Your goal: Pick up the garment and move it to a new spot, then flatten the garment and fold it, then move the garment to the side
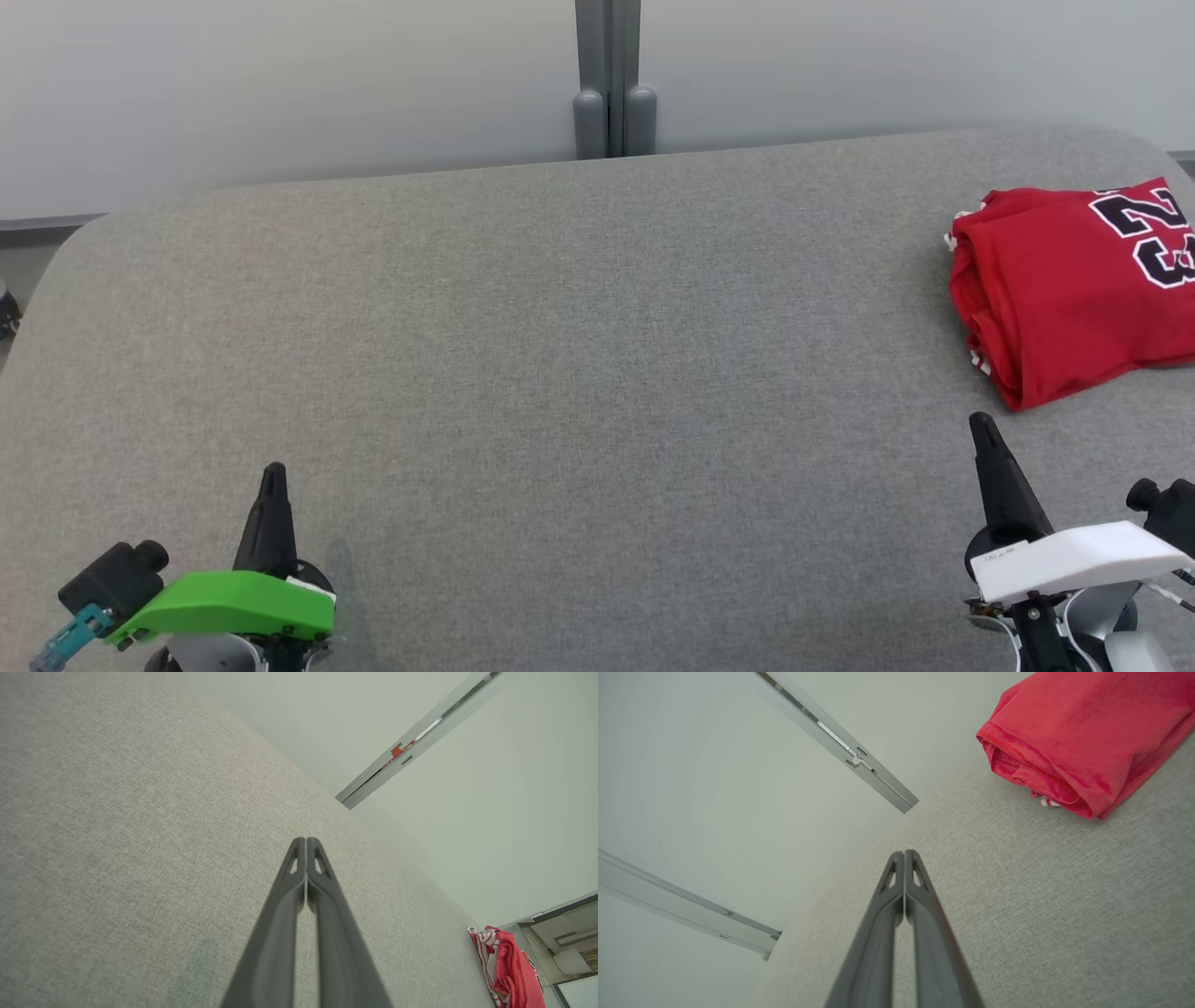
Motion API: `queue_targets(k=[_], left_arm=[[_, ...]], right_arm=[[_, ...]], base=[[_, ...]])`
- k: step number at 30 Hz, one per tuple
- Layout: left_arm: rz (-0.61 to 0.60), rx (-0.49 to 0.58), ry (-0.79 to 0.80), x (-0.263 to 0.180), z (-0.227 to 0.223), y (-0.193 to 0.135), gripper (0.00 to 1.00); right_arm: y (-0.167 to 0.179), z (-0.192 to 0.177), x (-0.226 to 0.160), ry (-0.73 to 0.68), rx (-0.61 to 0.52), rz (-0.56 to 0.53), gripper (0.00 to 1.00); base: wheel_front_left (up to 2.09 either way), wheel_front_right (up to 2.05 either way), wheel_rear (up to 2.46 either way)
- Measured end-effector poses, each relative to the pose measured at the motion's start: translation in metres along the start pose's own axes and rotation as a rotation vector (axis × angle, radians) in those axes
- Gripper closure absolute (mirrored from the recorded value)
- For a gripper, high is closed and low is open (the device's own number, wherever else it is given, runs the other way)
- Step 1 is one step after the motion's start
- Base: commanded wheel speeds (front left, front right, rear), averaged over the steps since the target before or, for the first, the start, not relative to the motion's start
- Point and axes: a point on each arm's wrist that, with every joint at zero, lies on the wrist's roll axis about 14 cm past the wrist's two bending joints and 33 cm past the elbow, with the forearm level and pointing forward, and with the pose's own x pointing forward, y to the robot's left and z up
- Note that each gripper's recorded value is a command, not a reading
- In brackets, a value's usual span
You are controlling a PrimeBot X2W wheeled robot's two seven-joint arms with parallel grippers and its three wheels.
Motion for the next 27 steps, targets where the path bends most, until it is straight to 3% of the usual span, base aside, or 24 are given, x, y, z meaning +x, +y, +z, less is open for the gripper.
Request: queue_targets(k=[27], left_arm=[[-0.016, -0.317, 0.000, 0.0048, 0.0091, -0.0039, 1.00]], right_arm=[[-0.0067, 0.0013, 0.0061, -0.007, 0.310, -0.022, 1.00]], base=[[0.00, 0.00, 0.00]])
